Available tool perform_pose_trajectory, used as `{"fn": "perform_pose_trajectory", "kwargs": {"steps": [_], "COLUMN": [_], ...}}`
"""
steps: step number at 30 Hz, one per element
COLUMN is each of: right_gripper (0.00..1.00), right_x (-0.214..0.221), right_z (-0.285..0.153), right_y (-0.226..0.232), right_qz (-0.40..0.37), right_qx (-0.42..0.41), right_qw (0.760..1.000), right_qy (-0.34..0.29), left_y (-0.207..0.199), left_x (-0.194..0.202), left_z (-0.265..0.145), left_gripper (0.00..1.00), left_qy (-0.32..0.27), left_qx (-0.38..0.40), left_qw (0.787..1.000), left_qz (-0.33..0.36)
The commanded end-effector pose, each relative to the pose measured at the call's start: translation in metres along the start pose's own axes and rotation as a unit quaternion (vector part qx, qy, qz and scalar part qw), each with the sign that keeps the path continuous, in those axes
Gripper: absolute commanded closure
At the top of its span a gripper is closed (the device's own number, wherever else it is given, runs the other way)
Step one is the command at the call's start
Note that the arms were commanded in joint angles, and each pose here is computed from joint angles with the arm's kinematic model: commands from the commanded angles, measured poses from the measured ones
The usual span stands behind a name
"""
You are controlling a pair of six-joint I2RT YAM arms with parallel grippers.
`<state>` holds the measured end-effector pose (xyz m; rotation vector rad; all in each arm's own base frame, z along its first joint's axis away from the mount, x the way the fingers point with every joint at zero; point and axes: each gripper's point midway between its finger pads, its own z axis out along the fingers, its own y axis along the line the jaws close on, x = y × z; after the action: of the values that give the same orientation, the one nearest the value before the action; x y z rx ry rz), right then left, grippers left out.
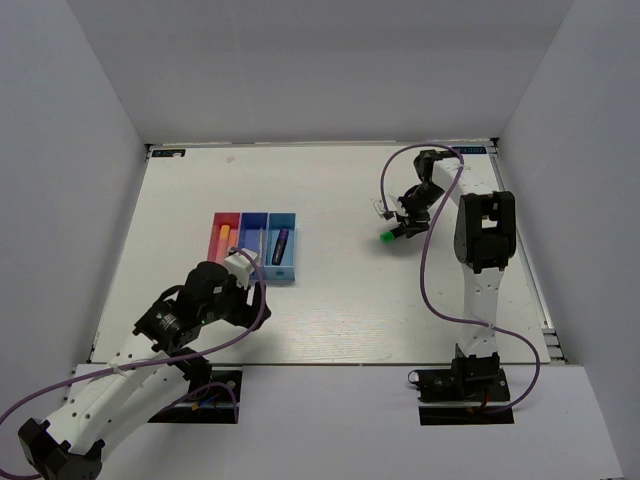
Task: Sort the stationery into containers
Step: Grab a piece of stationery with the right arm
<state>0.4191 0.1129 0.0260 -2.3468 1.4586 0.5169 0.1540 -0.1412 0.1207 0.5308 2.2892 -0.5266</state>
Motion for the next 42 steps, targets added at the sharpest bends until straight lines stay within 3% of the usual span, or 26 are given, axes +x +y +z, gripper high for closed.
{"fn": "perform_pose_trajectory", "kwargs": {"steps": [1, 9, 12, 13, 16, 19, 20, 23, 25, 26, 27, 35, 38, 42], "right_gripper": [0.38, 0.44, 0.69, 0.84, 1.00, 1.00, 1.00, 1.00, 1.00, 1.00, 1.00, 1.00, 1.00, 1.00], "right_x": [0.003, 0.014, 0.012, 0.011, 0.004, -0.011, -0.020, -0.082, -0.121, -0.125, -0.139, -0.133, -0.155, -0.214], "right_z": [0.007, 0.022, 0.026, 0.027, 0.027, 0.024, 0.028, 0.010, -0.014, -0.004, -0.018, -0.023, -0.032, -0.052], "right_y": [0.003, 0.022, 0.034, 0.038, 0.052, 0.051, 0.063, 0.075, 0.076, 0.095, 0.081, 0.078, 0.075, 0.052], "right_qz": [0.002, 0.028, 0.044, 0.050, 0.083, 0.115, 0.160, 0.202, 0.180, 0.222, 0.189, 0.261, 0.286, 0.374], "right_qx": [-0.013, -0.059, -0.083, -0.089, -0.092, -0.051, -0.059, -0.043, 0.001, -0.012, 0.039, 0.042, 0.059, 0.042], "right_qw": [1.000, 0.998, 0.996, 0.995, 0.992, 0.992, 0.985, 0.975, 0.976, 0.967, 0.974, 0.961, 0.949, 0.903], "right_qy": [0.000, 0.010, 0.010, 0.009, 0.005, -0.007, -0.014, -0.078, -0.120, -0.121, -0.122, -0.084, -0.121, -0.209], "left_y": [-0.001, 0.003, 0.005, 0.006, 0.007, 0.010, 0.010, 0.011, 0.013, 0.013, 0.013, 0.013, 0.015, 0.021], "left_x": [-0.001, -0.002, -0.004, -0.005, -0.005, -0.006, -0.005, -0.009, -0.010, -0.010, -0.010, -0.010, -0.010, -0.015], "left_z": [0.000, -0.001, -0.002, -0.002, -0.003, -0.004, -0.005, -0.006, -0.007, -0.007, -0.007, -0.006, -0.006, -0.011], "left_gripper": [0.17, 0.17, 0.17, 0.17, 0.17, 0.17, 0.17, 0.17, 0.17, 0.17, 0.17, 0.17, 0.17, 0.17], "left_qy": [-0.005, -0.012, -0.017, -0.020, -0.024, -0.030, -0.030, -0.043, -0.048, -0.049, -0.051, -0.050, -0.054, -0.078], "left_qx": [0.006, -0.005, -0.011, -0.013, -0.017, -0.023, -0.023, -0.028, -0.032, -0.032, -0.031, -0.032, -0.037, -0.056], "left_qw": [1.000, 1.000, 1.000, 1.000, 1.000, 0.999, 0.999, 0.999, 0.998, 0.998, 0.998, 0.998, 0.998, 0.995], "left_qz": [0.002, 0.002, 0.001, 0.001, 0.002, 0.001, 0.001, -0.002, -0.002, -0.003, -0.003, -0.005, -0.005, -0.008]}}
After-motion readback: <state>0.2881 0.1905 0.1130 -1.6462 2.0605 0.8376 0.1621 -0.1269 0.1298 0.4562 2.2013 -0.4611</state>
